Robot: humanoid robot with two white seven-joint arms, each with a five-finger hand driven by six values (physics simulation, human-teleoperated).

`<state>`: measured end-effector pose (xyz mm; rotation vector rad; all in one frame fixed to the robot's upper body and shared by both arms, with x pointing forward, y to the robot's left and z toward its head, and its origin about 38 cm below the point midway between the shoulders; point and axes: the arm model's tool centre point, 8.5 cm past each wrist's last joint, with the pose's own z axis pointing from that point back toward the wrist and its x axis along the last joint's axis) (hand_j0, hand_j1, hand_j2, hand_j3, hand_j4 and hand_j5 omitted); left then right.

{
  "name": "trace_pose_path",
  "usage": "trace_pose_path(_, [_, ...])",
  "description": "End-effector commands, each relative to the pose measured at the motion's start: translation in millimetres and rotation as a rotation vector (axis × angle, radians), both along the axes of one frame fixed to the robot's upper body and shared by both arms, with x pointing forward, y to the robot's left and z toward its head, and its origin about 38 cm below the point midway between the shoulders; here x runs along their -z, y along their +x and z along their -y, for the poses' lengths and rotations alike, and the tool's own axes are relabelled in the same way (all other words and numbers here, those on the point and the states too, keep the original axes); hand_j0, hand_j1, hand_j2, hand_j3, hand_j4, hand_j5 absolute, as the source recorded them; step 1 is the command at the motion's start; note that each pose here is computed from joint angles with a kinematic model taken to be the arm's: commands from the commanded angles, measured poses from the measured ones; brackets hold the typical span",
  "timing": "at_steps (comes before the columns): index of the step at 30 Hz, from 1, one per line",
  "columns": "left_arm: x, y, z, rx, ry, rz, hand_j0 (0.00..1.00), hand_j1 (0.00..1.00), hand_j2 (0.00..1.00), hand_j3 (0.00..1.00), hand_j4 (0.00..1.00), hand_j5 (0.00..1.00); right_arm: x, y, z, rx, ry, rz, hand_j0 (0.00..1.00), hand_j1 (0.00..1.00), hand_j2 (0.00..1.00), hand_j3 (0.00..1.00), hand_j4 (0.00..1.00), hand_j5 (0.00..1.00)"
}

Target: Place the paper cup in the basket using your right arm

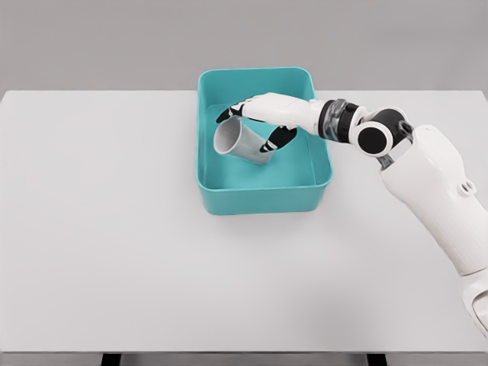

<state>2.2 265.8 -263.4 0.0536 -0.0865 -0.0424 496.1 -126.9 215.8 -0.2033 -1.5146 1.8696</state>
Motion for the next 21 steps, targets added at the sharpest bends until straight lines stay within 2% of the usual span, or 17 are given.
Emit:
trace_pose_path(1, [0.0, 0.0, 0.1, 0.000, -0.002, 0.000, 1.00, 1.00, 1.00, 1.00, 1.00, 1.00, -3.1, -1.7, -1.8, -0.007, 0.005, 0.007, 0.87, 0.87, 0.87, 0.87, 0.87, 0.87])
trace_pose_path(4, [0.0, 0.0, 0.0, 0.000, 0.000, 0.000, 1.00, 1.00, 1.00, 1.00, 1.00, 1.00, -5.8, -1.1, 2.4, 0.005, 0.001, 0.011, 0.88, 0.88, 0.88, 0.88, 0.88, 0.88])
trace_pose_path(6, [0.0, 0.0, 0.0, -0.001, 0.000, 0.000, 1.00, 1.00, 1.00, 1.00, 1.00, 1.00, -18.8, -3.8, -0.8, -0.009, 0.015, 0.041, 0.93, 0.93, 0.93, 0.93, 0.93, 0.93])
trace_pose_path(8, [0.0, 0.0, 0.0, 0.000, 0.000, 0.000, 1.00, 1.00, 1.00, 1.00, 1.00, 1.00, -26.1, -4.8, 4.3, 0.012, 0.022, 0.046, 0.95, 0.95, 0.95, 0.95, 0.95, 0.95])
trace_pose_path(9, [0.0, 0.0, 0.0, -0.001, 0.000, 0.000, 1.00, 1.00, 1.00, 1.00, 1.00, 1.00, -34.6, -5.2, 8.4, 0.026, 0.047, 0.054, 0.98, 0.98, 0.98, 0.98, 0.98, 0.98])
trace_pose_path(10, [0.0, 0.0, 0.0, -0.001, 0.000, 0.000, 1.00, 1.00, 1.00, 1.00, 1.00, 1.00, -50.6, -1.8, 22.8, 0.057, 0.142, 0.053, 0.98, 0.98, 0.98, 0.98, 0.98, 0.98])
trace_pose_path(12, [0.0, 0.0, 0.1, -0.001, -0.002, 0.000, 1.00, 1.00, 1.00, 1.00, 1.00, 1.00, -58.8, -3.7, 37.3, 0.064, 0.252, 0.019, 0.99, 0.99, 0.99, 0.99, 0.99, 0.99])
trace_pose_path(14, [0.0, 0.0, 0.0, 0.000, 0.000, 0.000, 1.00, 1.00, 1.00, 1.00, 1.00, 1.00, -80.0, -14.7, 51.6, 0.043, 0.344, 0.030, 0.99, 0.99, 0.99, 0.99, 0.99, 0.99])
trace_pose_path(15, [0.0, 0.0, 0.0, 0.000, 0.000, 0.000, 1.00, 1.00, 1.00, 1.00, 1.00, 1.00, -94.3, -25.7, 63.3, 0.021, 0.405, 0.037, 0.99, 0.99, 0.99, 0.99, 0.99, 0.99])
trace_pose_path(17, [0.0, 0.0, 0.0, -0.001, 0.000, 0.000, 1.00, 1.00, 1.00, 1.00, 1.00, 1.00, -113.0, -46.3, 83.9, -0.009, 0.468, 0.050, 0.99, 0.99, 0.99, 0.99, 0.99, 0.99])
trace_pose_path(18, [0.0, 0.0, 0.0, 0.000, 0.000, 0.000, 1.00, 1.00, 1.00, 1.00, 1.00, 1.00, -112.8, -50.7, 89.6, -0.010, 0.487, 0.041, 0.99, 0.99, 0.99, 0.99, 0.99, 0.99])
trace_pose_path(21, [0.0, 0.0, 0.0, 0.000, 0.000, 0.000, 1.00, 1.00, 1.00, 1.00, 1.00, 1.00, -103.9, -78.2, 123.1, 0.020, 0.527, 0.037, 0.99, 0.99, 0.99, 0.99, 0.99, 0.99])
